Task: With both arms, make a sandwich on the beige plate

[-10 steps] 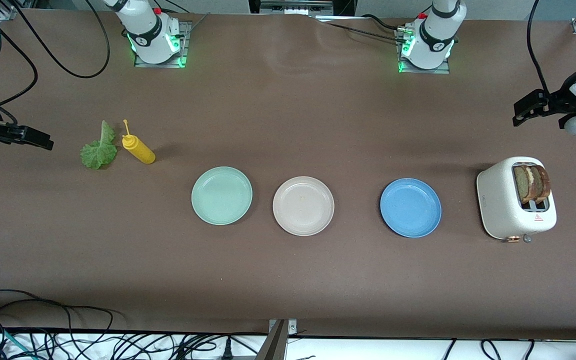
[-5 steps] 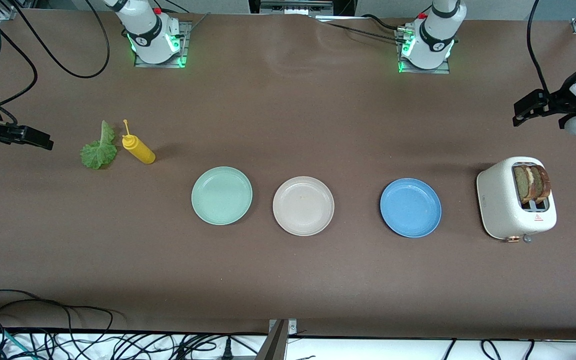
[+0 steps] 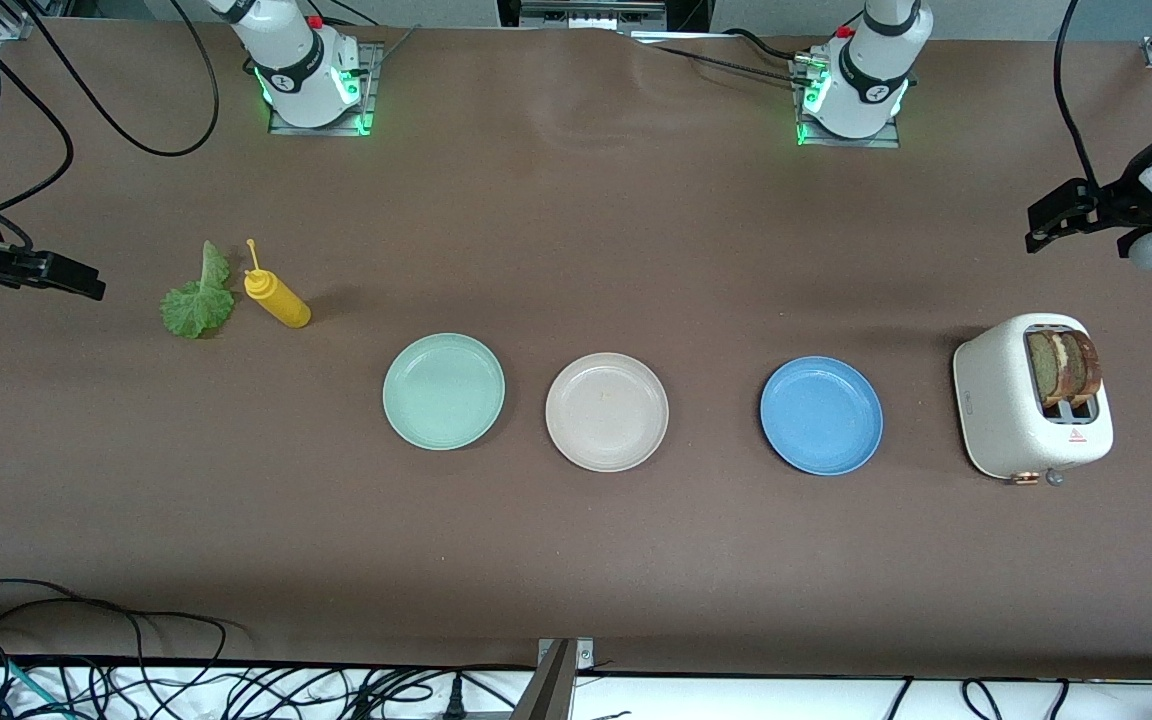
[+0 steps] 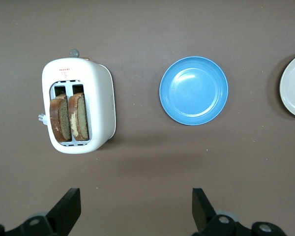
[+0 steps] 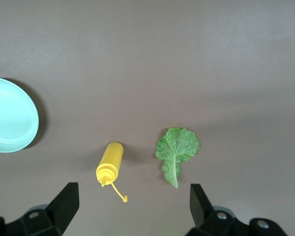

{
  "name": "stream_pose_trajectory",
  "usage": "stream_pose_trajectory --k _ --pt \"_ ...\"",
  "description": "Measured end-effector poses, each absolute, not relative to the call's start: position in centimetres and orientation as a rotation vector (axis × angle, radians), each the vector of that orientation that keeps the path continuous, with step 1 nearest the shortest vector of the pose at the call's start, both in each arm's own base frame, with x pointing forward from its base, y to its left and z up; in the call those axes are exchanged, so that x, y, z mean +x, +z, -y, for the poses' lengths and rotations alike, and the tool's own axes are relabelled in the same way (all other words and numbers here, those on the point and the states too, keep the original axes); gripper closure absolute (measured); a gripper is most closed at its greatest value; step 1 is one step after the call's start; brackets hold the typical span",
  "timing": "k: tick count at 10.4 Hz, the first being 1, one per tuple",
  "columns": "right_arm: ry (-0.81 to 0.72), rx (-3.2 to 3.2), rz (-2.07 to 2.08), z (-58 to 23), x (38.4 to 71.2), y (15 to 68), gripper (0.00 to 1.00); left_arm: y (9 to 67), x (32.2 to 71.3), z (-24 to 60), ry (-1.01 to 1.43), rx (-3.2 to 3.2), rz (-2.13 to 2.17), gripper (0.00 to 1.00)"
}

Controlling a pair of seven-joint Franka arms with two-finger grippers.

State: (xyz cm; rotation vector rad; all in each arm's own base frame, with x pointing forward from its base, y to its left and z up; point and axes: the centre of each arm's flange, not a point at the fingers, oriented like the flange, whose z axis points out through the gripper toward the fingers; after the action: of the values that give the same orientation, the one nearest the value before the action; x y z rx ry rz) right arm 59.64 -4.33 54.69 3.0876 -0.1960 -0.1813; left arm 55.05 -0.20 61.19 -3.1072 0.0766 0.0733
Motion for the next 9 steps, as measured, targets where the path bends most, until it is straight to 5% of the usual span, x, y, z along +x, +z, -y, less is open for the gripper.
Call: stream_pose_trajectory --k 9 --pt "-0.182 3.088 0.195 4.4 59.6 54.7 0.0 59.6 55.8 -2.8 0.12 -3.109 -0.001 0.0"
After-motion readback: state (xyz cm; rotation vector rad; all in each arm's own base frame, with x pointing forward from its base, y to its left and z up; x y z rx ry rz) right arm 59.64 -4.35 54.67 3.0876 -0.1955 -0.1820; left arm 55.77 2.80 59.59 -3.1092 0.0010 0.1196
